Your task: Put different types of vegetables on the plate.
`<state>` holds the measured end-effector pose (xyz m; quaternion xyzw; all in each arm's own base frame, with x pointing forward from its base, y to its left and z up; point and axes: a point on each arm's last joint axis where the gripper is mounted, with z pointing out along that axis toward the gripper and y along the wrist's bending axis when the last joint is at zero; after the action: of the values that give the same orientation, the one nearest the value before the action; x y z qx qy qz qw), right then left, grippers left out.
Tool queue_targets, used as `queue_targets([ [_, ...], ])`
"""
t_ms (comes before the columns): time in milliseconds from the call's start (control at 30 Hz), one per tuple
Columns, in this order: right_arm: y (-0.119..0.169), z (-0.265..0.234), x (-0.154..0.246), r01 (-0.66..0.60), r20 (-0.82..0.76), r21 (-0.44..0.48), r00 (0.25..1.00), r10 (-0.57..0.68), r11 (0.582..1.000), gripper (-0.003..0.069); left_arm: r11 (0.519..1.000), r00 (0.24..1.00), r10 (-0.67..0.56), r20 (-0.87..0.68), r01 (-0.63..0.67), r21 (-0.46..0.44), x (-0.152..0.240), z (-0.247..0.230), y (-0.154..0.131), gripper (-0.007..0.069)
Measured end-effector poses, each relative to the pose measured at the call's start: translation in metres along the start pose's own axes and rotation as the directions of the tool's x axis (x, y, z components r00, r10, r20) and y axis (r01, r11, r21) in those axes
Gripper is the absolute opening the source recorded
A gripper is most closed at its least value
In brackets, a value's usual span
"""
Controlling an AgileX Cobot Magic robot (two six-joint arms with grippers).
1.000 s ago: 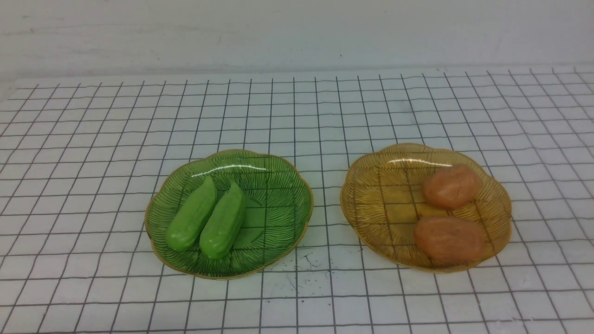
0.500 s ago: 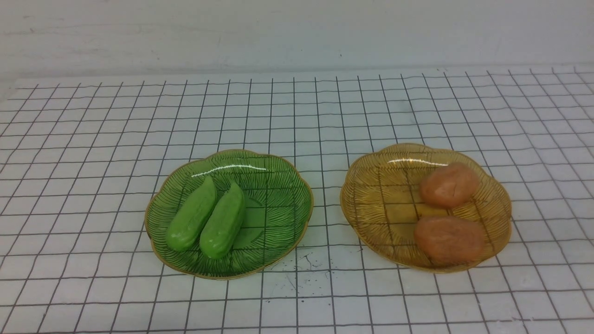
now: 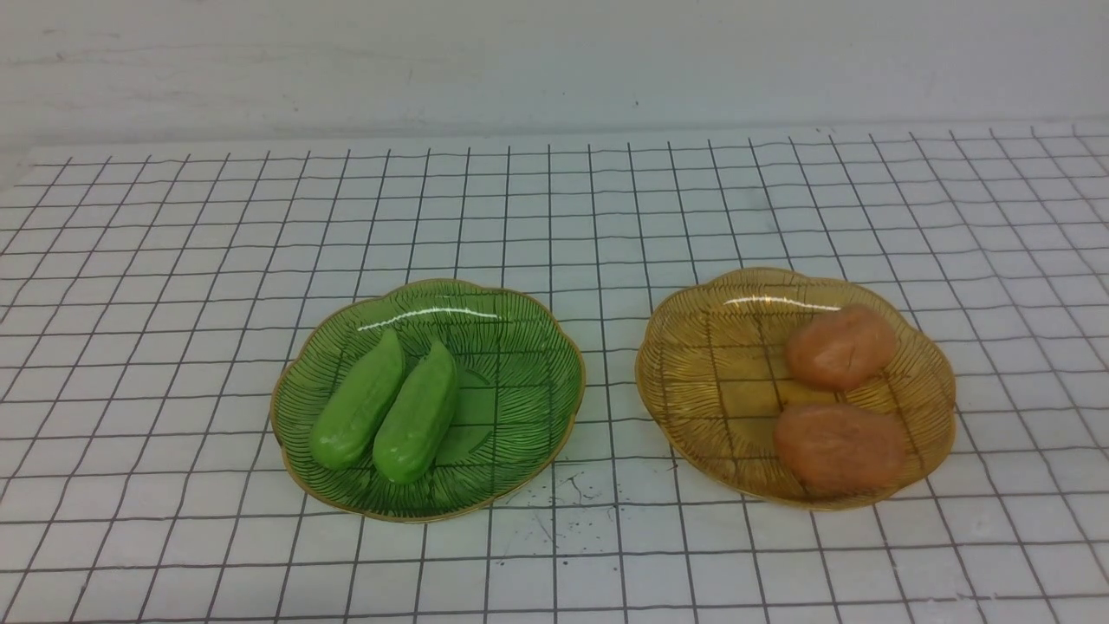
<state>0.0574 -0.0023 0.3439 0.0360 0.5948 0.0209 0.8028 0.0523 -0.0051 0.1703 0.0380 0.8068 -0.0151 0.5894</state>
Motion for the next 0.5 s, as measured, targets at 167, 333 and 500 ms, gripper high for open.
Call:
queue_targets([
  [167,0.003,-0.003,0.016,0.126,-0.140,-0.055,0.981,-0.132,0.991,-0.0015,1.000,1.000,0.000,0.000,0.000,0.000,0.000,0.000,0.000,-0.0008],
  [333,-0.002,-0.014,0.046,0.119,-0.285,-0.049,0.950,-0.129,0.992,-0.0015,1.000,1.000,0.000,0.000,0.000,0.000,0.000,0.000,0.000,-0.0008],
  [500,-0.006,-0.025,0.083,0.113,-0.310,-0.035,0.943,-0.119,0.993,-0.0015,1.000,1.000,0.000,0.000,0.000,0.000,0.000,0.000,0.000,-0.0008],
])
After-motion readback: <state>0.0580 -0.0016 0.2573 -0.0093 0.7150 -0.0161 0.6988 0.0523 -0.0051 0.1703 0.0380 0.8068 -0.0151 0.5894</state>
